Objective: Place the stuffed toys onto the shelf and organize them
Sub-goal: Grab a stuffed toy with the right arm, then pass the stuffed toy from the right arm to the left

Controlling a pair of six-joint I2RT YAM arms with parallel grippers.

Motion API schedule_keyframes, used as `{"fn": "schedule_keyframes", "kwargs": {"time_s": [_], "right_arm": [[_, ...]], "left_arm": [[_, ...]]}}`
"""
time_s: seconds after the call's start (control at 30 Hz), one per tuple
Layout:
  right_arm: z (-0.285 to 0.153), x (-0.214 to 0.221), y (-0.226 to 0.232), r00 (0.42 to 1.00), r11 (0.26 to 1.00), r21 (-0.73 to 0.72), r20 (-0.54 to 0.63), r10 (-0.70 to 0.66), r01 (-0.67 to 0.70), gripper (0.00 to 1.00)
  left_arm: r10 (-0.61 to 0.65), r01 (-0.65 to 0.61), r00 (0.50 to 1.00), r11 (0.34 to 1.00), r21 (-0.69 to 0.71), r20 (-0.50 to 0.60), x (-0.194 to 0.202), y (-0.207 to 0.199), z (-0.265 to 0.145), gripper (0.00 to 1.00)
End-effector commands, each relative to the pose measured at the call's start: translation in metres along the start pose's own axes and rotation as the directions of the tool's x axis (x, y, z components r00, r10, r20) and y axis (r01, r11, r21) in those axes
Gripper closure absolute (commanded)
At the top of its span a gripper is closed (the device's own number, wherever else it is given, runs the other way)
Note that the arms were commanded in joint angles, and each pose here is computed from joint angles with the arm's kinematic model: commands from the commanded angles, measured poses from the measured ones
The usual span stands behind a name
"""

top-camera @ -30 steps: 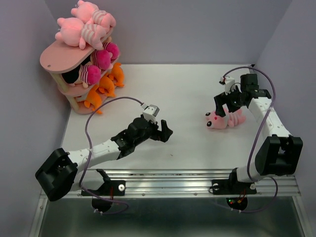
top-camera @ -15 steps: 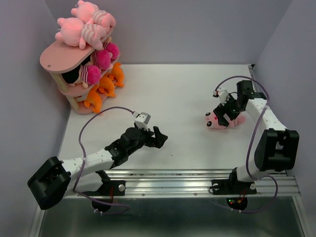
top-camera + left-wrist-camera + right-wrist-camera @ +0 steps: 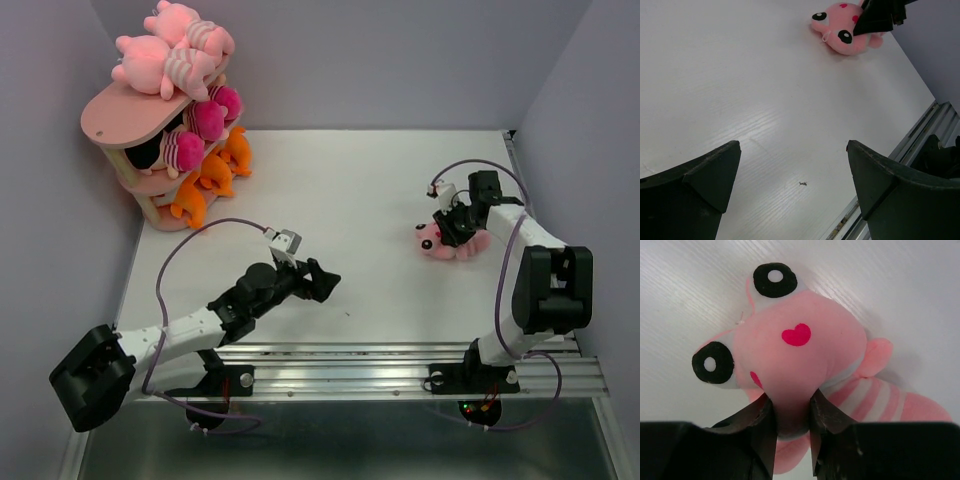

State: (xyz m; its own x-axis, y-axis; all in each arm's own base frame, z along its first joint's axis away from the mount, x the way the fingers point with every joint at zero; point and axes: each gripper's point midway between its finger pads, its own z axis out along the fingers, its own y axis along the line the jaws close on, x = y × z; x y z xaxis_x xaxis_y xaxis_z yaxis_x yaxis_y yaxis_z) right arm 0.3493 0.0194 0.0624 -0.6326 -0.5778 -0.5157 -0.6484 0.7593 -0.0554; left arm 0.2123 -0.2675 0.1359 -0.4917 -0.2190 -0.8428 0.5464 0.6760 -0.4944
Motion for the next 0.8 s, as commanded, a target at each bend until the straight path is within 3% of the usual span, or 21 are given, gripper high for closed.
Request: {"fn": "schedule_keyframes", "kwargs": {"time_s": [0.0, 0.1, 0.13, 0.23, 0.33, 0.5, 0.57, 0.77], "right_arm": [[-0.009, -0.028, 0.027, 0.989, 0.987, -0.128, 0.107, 0.106, -0.092, 0.86], [-0.027, -0.055, 0.054, 0.966, 0.941, -0.304, 0.157, 0.206, -0.151, 0.89], [-0.031, -0.063, 0.06, 0.957, 0.921, -0.351, 0.164, 0.239, -0.17, 0.95], [-0.058, -0.093, 0.094, 0.915, 0.771, -0.595, 0.142, 0.378, -0.227, 0.99], [-0.071, -0.114, 0.1, 0.897, 0.682, -0.697, 0.126, 0.424, -0.224, 0.99], [-0.109, -0.132, 0.129, 0.877, 0.465, -0.87, 0.09, 0.471, -0.161, 0.99], [-0.115, -0.138, 0.139, 0.88, 0.424, -0.895, 0.081, 0.468, -0.143, 0.98], [-0.121, -0.134, 0.183, 0.929, 0.424, -0.905, 0.125, 0.349, -0.038, 0.94]], "left_arm": [[0.068, -0.079, 0.994, 0.989, 0.127, 0.085, -0.016, -0.025, -0.002, 0.01], [0.095, -0.115, 0.988, 0.977, 0.179, 0.119, -0.018, -0.038, -0.001, 0.01], [0.105, -0.129, 0.986, 0.973, 0.193, 0.133, -0.02, -0.042, -0.002, 0.01], [0.17, -0.217, 0.965, 0.945, 0.243, 0.202, -0.026, -0.057, 0.0, 0.01], [0.211, -0.268, 0.953, 0.924, 0.273, 0.219, -0.026, -0.066, 0.005, 0.02], [0.27, -0.343, 0.926, 0.892, 0.294, 0.262, -0.031, -0.076, 0.018, 0.01], [0.279, -0.365, 0.915, 0.881, 0.302, 0.291, -0.036, -0.082, 0.024, 0.01], [0.318, -0.423, 0.889, 0.846, 0.325, 0.33, -0.049, -0.1, 0.048, 0.01]]}}
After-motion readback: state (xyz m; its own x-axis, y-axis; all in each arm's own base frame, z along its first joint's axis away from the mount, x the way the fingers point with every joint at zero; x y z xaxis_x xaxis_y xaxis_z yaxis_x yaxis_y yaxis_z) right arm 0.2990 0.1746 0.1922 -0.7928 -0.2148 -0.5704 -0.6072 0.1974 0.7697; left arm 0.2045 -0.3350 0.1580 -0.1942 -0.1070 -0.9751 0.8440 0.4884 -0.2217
